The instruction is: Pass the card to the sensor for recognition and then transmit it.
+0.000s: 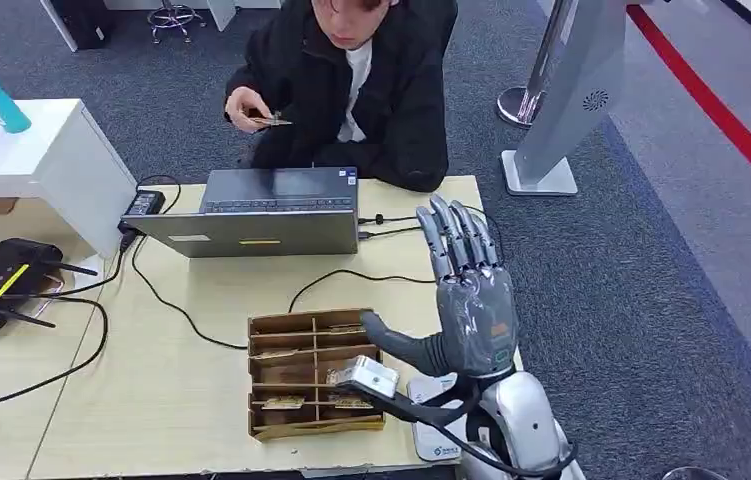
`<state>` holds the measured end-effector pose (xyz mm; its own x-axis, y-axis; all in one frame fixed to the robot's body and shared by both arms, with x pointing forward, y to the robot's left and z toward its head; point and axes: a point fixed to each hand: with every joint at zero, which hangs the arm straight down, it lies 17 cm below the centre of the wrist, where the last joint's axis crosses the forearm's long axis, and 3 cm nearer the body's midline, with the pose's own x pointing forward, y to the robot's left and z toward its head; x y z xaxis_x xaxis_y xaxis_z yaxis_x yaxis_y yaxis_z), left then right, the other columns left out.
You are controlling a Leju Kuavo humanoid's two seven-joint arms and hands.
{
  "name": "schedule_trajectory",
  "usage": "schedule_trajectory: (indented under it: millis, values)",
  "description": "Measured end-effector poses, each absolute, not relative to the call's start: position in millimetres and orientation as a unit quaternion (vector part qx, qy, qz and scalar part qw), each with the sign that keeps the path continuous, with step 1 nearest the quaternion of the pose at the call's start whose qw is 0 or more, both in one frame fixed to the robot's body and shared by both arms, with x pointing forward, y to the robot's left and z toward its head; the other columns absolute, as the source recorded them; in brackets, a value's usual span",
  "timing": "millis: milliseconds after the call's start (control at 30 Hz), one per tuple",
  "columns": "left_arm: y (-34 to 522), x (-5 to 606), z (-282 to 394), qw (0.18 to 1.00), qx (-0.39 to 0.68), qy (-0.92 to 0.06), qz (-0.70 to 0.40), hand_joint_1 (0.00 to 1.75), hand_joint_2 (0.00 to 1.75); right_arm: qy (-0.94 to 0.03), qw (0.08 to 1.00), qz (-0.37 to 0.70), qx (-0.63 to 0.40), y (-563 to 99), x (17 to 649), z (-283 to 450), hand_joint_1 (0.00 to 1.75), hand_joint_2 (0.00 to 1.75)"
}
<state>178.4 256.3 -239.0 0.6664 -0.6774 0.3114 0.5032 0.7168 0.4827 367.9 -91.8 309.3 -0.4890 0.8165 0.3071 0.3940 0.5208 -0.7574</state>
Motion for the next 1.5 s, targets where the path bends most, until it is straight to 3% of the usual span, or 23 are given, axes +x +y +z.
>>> schedule_trajectory:
  millis: [567, 1033, 1067, 1500]
  values:
    - [259, 173, -241, 0.898, 0.182, -0.237, -0.324, 0.00, 0.00, -0.825, 0.325, 0.238, -0.396, -140, 332, 340, 0.00, 0.00]
    - [263, 164, -243, 0.905, 0.180, -0.233, -0.308, 0.00, 0.00, -0.847, 0.333, 0.230, -0.344, -143, 309, 336, 0.00, 0.00]
    - [263, 163, -243, 0.906, 0.179, -0.233, -0.306, 0.00, 0.00, -0.848, 0.334, 0.233, -0.340, -141, 308, 335, 0.00, 1.75]
    - [266, 157, -245, 0.913, 0.180, -0.225, -0.290, 0.00, 0.00, -0.854, 0.345, 0.281, -0.270, -103, 297, 312, 0.00, 1.75]
